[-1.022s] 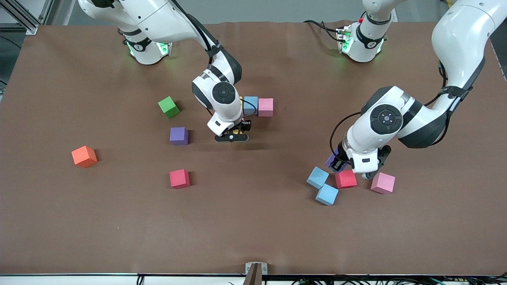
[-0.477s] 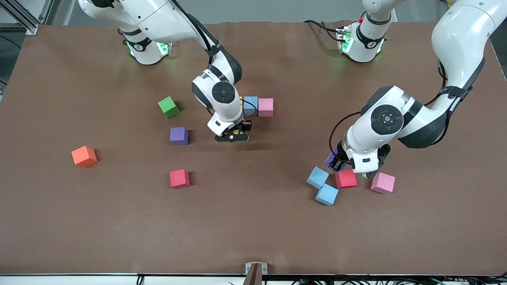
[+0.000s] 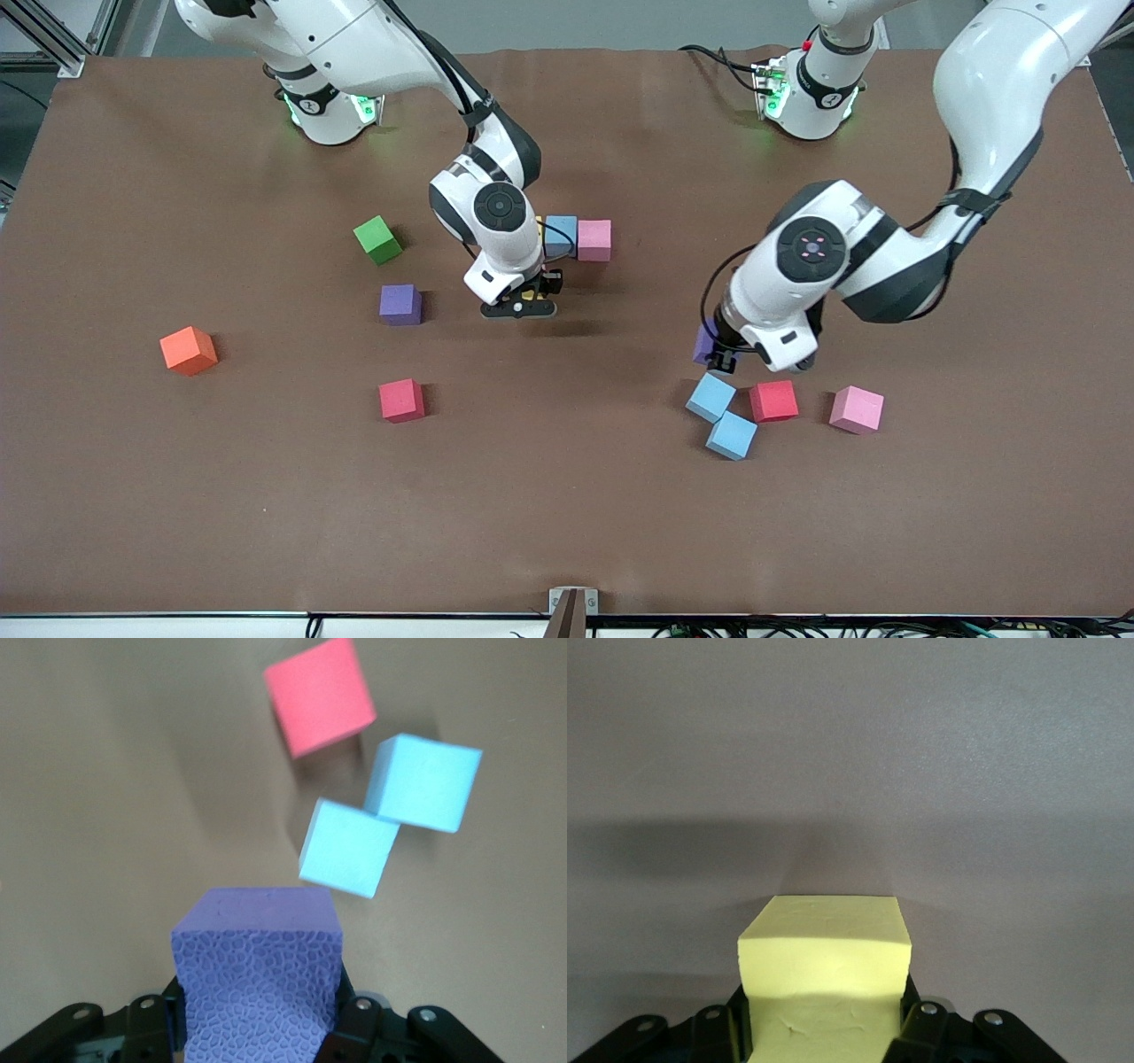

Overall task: Arrange 11 blocks into digit 3
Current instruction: 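Carry the purple cube toward the row with the left gripper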

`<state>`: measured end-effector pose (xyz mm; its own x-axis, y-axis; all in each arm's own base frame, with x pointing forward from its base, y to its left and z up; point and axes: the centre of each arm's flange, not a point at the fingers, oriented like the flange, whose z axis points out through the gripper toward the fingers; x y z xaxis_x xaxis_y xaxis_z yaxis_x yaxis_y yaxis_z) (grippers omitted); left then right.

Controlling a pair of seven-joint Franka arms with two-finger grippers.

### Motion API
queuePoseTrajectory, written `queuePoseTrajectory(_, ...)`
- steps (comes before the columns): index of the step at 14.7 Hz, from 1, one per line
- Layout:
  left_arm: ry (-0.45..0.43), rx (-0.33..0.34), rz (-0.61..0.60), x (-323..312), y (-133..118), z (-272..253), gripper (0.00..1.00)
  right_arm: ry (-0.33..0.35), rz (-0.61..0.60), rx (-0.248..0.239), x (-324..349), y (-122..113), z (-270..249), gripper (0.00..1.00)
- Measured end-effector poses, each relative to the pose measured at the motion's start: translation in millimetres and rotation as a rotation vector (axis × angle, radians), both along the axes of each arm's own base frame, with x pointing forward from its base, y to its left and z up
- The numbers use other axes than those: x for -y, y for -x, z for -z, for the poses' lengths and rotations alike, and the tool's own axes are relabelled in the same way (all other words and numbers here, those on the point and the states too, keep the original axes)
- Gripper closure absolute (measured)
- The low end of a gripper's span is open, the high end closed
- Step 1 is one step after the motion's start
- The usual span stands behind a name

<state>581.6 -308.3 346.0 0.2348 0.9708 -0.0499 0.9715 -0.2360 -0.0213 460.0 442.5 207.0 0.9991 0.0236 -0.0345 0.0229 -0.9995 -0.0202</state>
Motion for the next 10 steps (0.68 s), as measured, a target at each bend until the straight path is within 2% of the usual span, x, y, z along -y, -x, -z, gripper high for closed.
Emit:
queuePoseTrajectory(5,-0.047,0.004,-0.302,46.3,10.8,26.1,0.41,0.003,-0.001,-0.003,0.8,1.0,1.4,0.41)
queuePoseTrajectory(10,-0.047,-0.01,-0.346,92.2,32.1,35.1,0.41,0.003,-0.002,-0.003,0.8,1.1,1.5,0.41)
